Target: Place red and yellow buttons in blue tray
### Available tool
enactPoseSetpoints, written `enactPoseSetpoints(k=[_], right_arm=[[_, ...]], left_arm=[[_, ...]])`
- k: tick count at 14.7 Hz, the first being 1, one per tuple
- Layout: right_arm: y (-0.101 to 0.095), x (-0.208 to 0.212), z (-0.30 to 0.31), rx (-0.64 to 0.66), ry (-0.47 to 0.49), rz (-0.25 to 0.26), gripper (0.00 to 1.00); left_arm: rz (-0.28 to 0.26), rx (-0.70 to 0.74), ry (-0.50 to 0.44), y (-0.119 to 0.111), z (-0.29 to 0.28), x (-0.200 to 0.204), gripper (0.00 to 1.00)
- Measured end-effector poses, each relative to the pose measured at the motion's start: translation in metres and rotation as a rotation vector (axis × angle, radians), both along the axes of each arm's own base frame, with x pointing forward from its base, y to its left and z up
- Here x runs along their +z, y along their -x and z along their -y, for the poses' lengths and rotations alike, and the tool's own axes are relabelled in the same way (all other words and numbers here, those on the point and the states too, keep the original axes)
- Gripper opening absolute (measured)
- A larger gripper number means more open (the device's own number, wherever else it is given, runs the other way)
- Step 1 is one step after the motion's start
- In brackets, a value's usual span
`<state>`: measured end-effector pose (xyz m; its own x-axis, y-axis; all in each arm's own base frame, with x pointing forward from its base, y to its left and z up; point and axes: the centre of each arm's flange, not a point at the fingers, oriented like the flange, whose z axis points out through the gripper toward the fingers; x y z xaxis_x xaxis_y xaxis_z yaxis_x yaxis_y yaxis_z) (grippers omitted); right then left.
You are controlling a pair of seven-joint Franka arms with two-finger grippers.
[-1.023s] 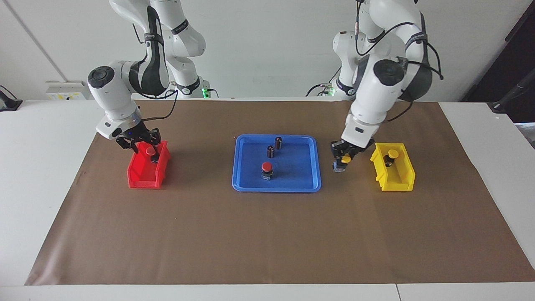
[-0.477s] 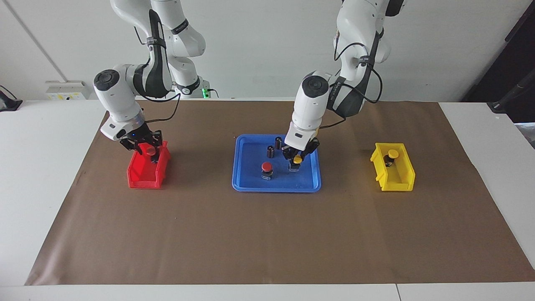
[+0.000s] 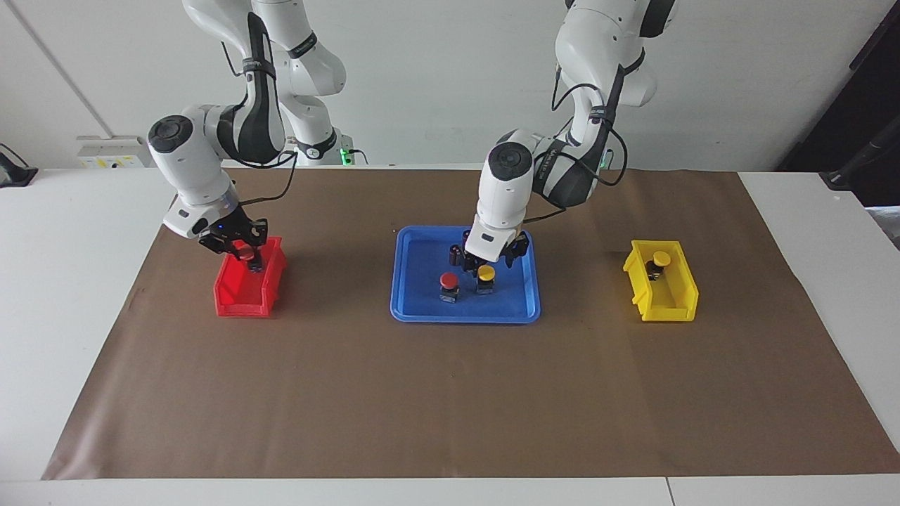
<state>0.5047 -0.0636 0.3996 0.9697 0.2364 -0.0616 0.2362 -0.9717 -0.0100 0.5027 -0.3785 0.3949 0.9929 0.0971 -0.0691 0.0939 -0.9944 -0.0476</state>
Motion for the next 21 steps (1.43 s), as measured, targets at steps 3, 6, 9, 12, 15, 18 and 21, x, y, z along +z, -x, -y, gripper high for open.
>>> enactPoseSetpoints(k=[3,6,9,12,15,18,21], right_arm=[[-0.031,0.062,-0.024,0.016,0.004,-0.016,0.41],[-0.054,0.101,-0.140,-0.071,0.016,0.035,0.41],[-0.046,0.087,-0.298,-0.173,-0.003,0.101,0.41],[-0.041,0.028,-0.368,-0.238,0.000,0.096,0.41],[-0.050,-0.007,-0.366,-0.265,0.006,0.094,0.41],[-0.050,-0.022,-0.359,-0.274,-0.012,0.122,0.41],[-0.043,-0.039,-0.357,-0.271,-0.013,0.121,0.41]], left_arm=[[-0.034,-0.114,0.002,-0.034,-0.091,0.056,1.00],[-0.108,-0.200,0.002,-0.054,-0.203,0.057,1.00],[-0.132,-0.216,0.011,-0.069,-0.308,0.036,1.00],[-0.092,-0.166,0.026,-0.066,-0.378,0.012,0.96],[-0.077,-0.175,0.031,-0.051,-0.394,-0.005,0.78],[-0.063,-0.182,0.031,-0.047,-0.392,-0.003,0.74],[-0.056,-0.199,0.028,-0.044,-0.374,-0.007,0.72]])
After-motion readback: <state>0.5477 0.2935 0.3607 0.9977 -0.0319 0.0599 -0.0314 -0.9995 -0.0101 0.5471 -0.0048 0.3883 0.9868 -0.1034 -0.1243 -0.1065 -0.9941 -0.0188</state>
